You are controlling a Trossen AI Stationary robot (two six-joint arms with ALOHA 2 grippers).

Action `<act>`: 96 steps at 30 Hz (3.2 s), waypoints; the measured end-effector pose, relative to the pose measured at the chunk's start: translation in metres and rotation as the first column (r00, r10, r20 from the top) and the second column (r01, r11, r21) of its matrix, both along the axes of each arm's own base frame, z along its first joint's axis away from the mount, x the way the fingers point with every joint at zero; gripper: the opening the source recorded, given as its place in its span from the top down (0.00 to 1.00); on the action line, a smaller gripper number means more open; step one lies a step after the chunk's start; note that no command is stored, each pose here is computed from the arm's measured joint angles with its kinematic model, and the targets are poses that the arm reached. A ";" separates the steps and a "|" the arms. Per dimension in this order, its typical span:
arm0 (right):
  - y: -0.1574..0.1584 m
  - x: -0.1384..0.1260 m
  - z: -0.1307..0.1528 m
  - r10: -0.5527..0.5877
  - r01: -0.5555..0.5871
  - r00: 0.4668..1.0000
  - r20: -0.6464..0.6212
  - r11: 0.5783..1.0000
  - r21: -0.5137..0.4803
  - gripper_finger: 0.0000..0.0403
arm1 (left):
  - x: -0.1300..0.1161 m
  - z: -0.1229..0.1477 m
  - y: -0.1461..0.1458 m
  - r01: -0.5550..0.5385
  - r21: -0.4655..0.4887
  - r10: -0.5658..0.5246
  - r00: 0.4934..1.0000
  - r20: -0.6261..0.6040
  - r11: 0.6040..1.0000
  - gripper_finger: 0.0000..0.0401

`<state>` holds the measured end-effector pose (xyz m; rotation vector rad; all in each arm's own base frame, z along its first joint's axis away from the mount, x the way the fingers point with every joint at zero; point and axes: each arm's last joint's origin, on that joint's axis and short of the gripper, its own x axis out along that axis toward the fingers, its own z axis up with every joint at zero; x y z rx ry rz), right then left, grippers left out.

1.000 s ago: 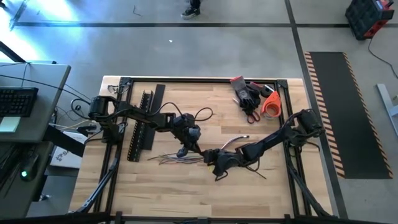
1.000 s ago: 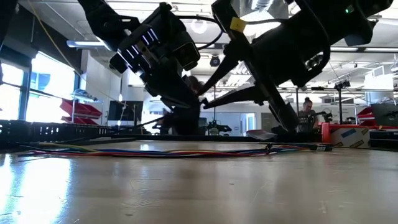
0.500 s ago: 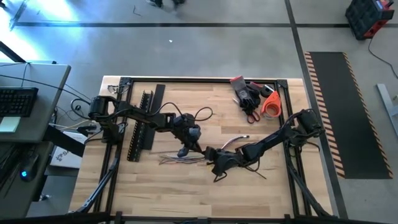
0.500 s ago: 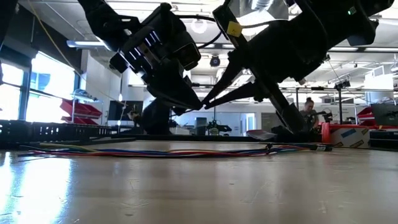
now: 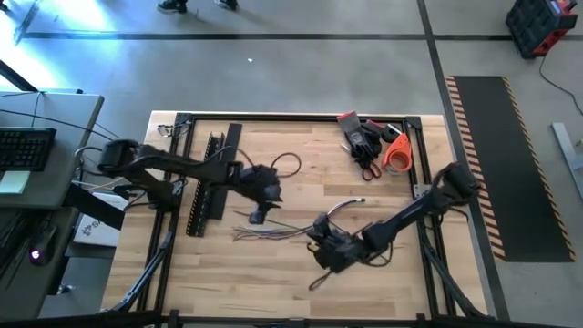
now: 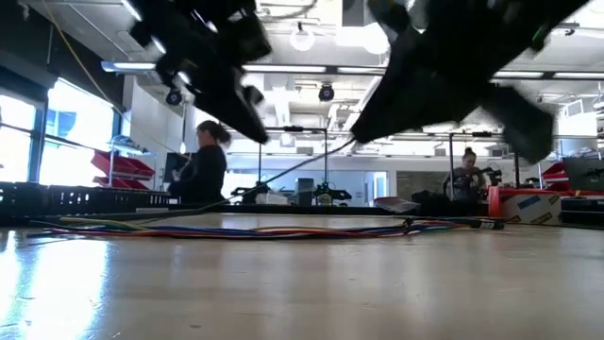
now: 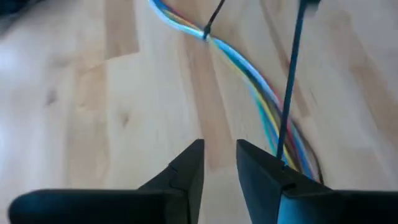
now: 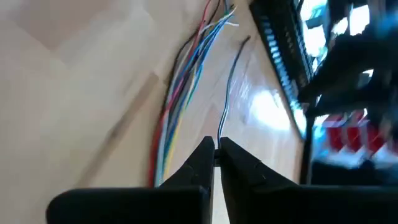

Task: Ziptie cables
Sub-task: Wrap the cables together using the black zip tie

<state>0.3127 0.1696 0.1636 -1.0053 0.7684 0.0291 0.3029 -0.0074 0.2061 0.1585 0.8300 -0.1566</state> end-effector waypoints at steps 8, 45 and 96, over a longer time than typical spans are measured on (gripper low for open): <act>0.046 -0.013 0.063 -0.203 0.192 0.976 0.076 0.972 0.135 1.00 | -0.039 0.009 -0.064 -0.056 0.006 0.056 0.998 -0.039 0.998 0.86; 0.132 -0.090 0.163 -0.299 0.330 0.937 -0.181 0.592 0.735 1.00 | -0.045 -0.104 -0.098 -0.151 0.009 0.151 0.974 -0.168 0.988 0.70; 0.137 -0.079 0.147 -0.303 0.453 0.890 -0.340 0.505 0.735 1.00 | -0.025 -0.100 -0.115 -0.198 0.156 0.191 0.980 0.057 0.968 0.49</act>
